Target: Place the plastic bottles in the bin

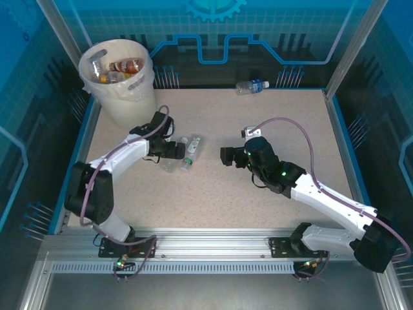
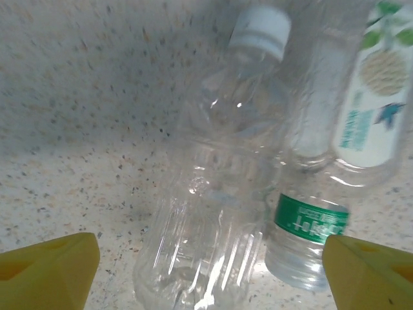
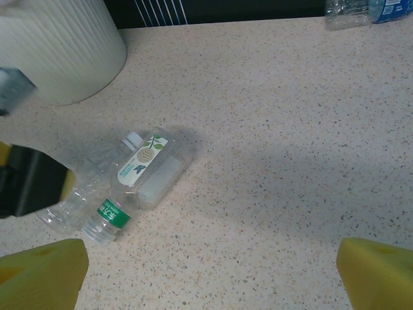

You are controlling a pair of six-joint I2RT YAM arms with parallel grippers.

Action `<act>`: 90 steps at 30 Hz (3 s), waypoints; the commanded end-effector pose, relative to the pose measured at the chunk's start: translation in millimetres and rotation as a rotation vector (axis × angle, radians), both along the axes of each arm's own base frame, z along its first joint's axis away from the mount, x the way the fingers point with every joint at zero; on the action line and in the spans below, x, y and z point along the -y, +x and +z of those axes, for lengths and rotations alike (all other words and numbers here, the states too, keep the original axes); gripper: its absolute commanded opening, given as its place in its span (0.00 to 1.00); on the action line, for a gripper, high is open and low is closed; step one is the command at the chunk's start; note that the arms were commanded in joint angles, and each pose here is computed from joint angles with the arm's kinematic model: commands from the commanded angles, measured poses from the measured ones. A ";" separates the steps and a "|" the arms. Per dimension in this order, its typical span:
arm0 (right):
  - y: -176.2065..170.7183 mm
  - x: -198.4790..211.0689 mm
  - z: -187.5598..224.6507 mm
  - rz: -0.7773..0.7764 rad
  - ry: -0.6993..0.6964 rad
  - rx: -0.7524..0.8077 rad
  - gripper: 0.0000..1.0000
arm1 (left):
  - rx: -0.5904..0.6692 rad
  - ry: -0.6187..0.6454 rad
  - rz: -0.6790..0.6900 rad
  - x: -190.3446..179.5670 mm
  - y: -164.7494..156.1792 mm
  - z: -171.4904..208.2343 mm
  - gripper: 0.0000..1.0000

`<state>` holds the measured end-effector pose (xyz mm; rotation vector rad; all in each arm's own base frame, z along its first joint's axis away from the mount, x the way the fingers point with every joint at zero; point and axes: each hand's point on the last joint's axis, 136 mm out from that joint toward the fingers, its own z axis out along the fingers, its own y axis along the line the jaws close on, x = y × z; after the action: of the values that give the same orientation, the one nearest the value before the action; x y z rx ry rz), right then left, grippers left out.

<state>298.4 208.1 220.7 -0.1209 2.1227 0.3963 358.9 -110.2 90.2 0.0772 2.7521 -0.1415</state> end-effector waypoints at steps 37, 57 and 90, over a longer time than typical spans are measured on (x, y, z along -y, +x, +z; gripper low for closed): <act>1.5 -5.0 -2.9 0.044 -0.017 -0.007 1.00 | 0.595 -0.472 0.079 -7.5 73.2 205.5 0.56; 3.7 -15.0 2.5 0.074 -0.002 -0.020 1.00 | 0.946 -0.660 0.560 -160.0 222.5 319.6 0.56; -1.6 -10.7 -3.9 0.083 -0.045 -0.053 1.00 | 0.940 -0.690 0.744 -198.4 237.2 306.9 0.99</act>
<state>294.6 220.2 208.3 -0.2287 2.1901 0.4081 617.6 89.7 336.1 -0.9200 1.6661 -0.6348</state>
